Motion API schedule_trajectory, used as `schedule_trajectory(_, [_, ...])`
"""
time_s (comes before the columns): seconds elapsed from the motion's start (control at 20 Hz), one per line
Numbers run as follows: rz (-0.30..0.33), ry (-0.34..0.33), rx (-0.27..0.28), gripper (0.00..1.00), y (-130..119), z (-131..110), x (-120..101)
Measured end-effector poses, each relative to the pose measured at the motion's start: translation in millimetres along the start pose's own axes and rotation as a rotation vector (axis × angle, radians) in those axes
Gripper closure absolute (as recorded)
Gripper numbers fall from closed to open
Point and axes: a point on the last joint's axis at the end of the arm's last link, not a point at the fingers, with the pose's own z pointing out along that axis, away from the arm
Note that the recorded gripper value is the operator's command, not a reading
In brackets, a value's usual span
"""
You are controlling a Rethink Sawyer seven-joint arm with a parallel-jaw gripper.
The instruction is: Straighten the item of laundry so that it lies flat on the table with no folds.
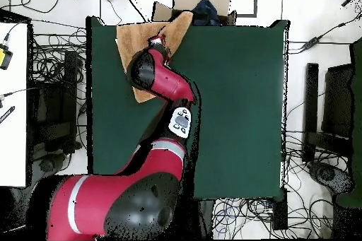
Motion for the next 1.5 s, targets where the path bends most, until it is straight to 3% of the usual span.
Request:
schedule_trajectory(0.3, [0.021, 0.011, -0.030, 0.00, 15.3, 9.2, 14.2])
schedule_trajectory(0.65, [0.006, 0.009, -0.023, 0.00, 13.3, 2.1, 9.4])
schedule_trajectory(0.85, [-0.035, 0.018, 0.021, 0.00, 9.7, -28.6, 5.2])
schedule_trajectory(1.05, [-0.067, 0.071, 0.093, 0.00, 7.1, -70.4, 2.6])
schedule_trajectory(1.3, [-0.097, 0.180, 0.201, 0.00, 15.0, -144.0, -1.6])
schedule_trajectory(1.5, [-0.088, 0.217, 0.213, 0.00, 28.6, -178.4, -10.2])
